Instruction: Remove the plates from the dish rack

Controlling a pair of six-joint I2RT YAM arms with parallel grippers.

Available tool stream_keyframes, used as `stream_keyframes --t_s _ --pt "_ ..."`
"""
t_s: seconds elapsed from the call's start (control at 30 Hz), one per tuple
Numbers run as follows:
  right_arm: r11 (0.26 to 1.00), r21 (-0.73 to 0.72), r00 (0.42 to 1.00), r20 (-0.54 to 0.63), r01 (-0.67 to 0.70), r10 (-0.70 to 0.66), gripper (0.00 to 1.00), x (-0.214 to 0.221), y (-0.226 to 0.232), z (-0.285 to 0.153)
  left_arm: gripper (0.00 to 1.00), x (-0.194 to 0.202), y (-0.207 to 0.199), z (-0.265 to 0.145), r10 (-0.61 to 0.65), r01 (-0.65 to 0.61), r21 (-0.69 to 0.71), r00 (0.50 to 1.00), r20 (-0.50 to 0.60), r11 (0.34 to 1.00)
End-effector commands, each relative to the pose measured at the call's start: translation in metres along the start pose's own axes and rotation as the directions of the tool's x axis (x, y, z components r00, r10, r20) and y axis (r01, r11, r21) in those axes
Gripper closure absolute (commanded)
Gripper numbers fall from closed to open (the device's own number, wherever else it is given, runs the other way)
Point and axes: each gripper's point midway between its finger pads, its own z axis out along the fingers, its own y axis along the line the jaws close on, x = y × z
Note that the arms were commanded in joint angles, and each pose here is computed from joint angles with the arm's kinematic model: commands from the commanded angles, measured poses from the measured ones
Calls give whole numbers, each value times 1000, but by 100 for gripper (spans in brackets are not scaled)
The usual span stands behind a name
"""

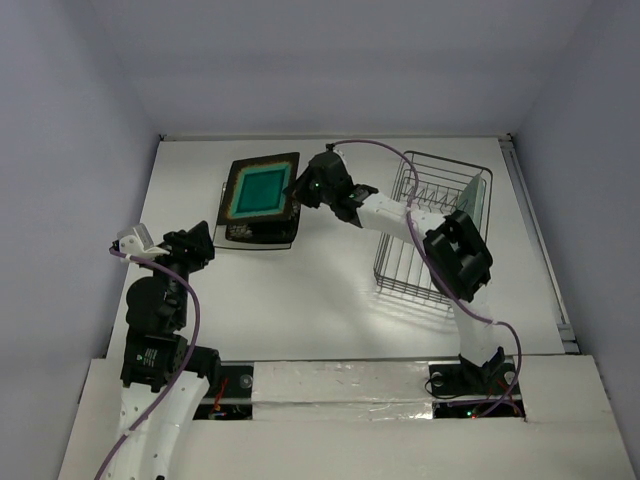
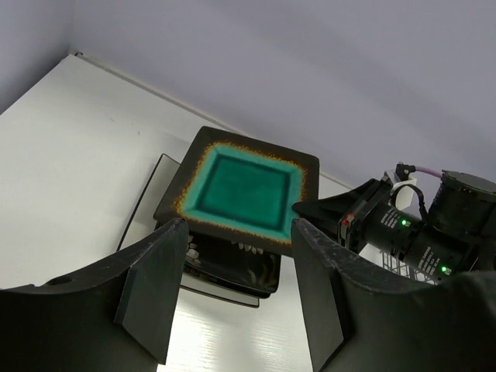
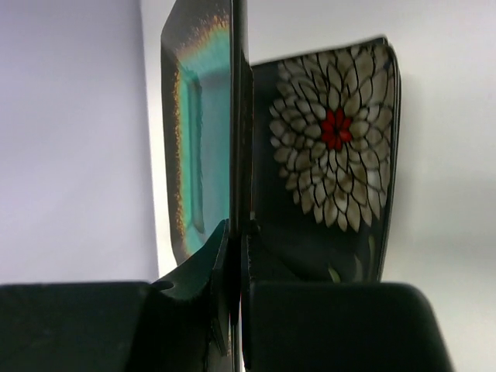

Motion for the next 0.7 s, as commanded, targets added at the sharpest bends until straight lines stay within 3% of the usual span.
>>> stream_keyframes --t_s 0.0,0.53,0.6,0.63,0.67 --pt "933 -355 973 187 -61 135 100 -64 108 -32 47 -4 -3 4 0 0 10 1000 21 1000" --pt "954 -288 986 117 -83 122 100 -33 67 -1 47 -6 -1 3 -2 1 6 999 32 1000" --pt "960 -270 989 105 -76 108 94 -28 60 2 47 -7 -1 3 -2 2 7 999 33 1000" --pt "963 -259 990 102 -70 99 79 -27 57 4 47 -6 -1 3 -2 2 7 999 33 1000" --pt "974 -215 994 73 -66 83 72 -19 46 8 47 -6 -1 4 -2 1 6 999 32 1000"
